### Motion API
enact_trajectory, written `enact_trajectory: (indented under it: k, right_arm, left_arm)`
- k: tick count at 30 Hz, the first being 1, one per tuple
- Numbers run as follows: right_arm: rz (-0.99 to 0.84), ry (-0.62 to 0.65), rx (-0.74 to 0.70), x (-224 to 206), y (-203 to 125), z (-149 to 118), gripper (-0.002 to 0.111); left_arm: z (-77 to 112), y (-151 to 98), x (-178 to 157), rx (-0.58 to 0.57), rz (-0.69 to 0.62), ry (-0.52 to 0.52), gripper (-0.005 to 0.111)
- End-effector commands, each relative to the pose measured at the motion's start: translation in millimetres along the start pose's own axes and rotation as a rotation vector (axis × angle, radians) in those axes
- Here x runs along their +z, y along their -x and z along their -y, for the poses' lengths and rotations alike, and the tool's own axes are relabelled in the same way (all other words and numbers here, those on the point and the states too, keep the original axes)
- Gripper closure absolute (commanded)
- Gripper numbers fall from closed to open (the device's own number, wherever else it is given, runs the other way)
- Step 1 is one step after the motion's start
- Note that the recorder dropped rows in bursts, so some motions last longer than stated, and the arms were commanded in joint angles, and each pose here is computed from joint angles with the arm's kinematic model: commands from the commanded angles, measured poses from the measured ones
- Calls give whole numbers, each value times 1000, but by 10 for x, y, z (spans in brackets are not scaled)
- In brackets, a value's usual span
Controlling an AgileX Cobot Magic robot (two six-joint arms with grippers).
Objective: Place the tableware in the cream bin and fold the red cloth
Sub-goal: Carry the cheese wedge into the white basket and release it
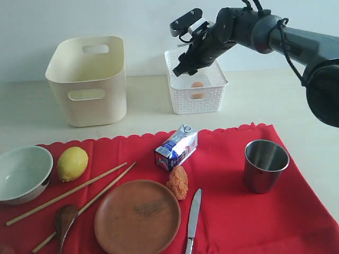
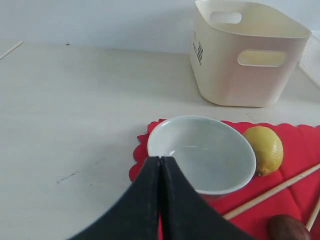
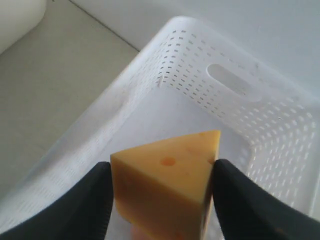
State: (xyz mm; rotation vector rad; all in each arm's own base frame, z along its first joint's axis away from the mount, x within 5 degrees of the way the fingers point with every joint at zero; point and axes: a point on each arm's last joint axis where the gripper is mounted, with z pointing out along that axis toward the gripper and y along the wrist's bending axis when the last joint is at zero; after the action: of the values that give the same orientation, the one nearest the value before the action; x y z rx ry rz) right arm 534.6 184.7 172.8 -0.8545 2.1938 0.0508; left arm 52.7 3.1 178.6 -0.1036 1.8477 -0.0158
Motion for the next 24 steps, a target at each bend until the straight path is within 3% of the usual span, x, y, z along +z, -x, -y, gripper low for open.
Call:
enact_trajectory:
  k: [1, 11, 20, 24]
  right_arm:
    - [41, -30, -7, 148, -22, 52, 108]
    - [48, -42, -8, 336, -145, 25, 104]
    - [49, -46, -14, 338, -145, 29, 55]
    - [60, -50, -7, 264, -84, 47, 28]
  left_arm:
    - [0, 25, -3, 3, 11, 1, 107]
    - [0, 25, -3, 3, 11, 1, 107]
    - [0, 25, -3, 3, 11, 1, 107]
    - [0, 25, -3, 3, 11, 1, 107]
